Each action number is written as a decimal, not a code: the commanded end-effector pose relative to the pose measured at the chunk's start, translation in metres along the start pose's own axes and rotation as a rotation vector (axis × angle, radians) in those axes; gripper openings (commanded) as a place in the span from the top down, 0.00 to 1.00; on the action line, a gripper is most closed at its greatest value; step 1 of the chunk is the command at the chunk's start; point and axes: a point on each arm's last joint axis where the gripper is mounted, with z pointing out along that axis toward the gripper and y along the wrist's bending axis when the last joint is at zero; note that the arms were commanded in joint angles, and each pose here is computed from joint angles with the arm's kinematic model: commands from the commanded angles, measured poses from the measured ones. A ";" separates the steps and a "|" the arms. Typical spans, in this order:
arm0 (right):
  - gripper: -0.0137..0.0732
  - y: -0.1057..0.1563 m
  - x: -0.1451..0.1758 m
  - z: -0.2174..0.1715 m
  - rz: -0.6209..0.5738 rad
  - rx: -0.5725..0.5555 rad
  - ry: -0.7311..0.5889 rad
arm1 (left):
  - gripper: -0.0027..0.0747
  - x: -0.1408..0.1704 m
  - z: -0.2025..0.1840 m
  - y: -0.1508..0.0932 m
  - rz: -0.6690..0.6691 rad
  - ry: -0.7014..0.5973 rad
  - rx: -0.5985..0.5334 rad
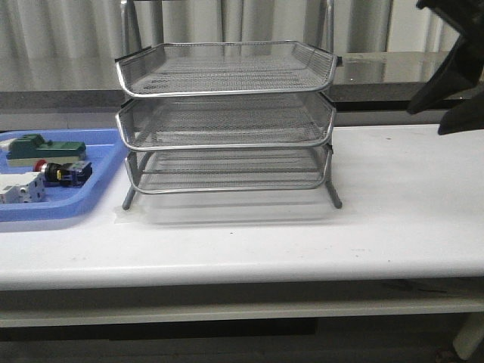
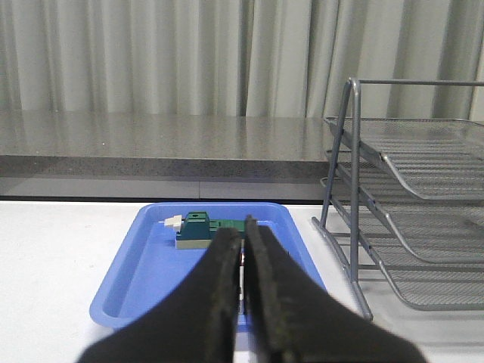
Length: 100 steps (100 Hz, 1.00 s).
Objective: Place button on rack with both arms
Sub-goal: 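Move the right gripper to the middle wire tray's front edge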
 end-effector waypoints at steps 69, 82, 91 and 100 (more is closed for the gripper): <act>0.51 0.034 -0.045 0.057 -0.019 -0.020 -0.021 | 0.96 0.007 -0.002 0.000 -0.017 -0.064 0.006; 0.51 0.034 -0.045 0.057 -0.019 -0.020 -0.021 | 0.96 0.007 -0.002 0.000 -0.017 -0.064 0.006; 0.51 0.034 -0.045 0.057 -0.019 -0.020 -0.020 | 0.96 0.007 -0.002 0.000 -0.017 -0.064 0.006; 0.51 0.035 -0.045 0.057 -0.008 -0.022 -0.020 | 0.96 0.007 -0.002 0.000 -0.017 -0.064 0.006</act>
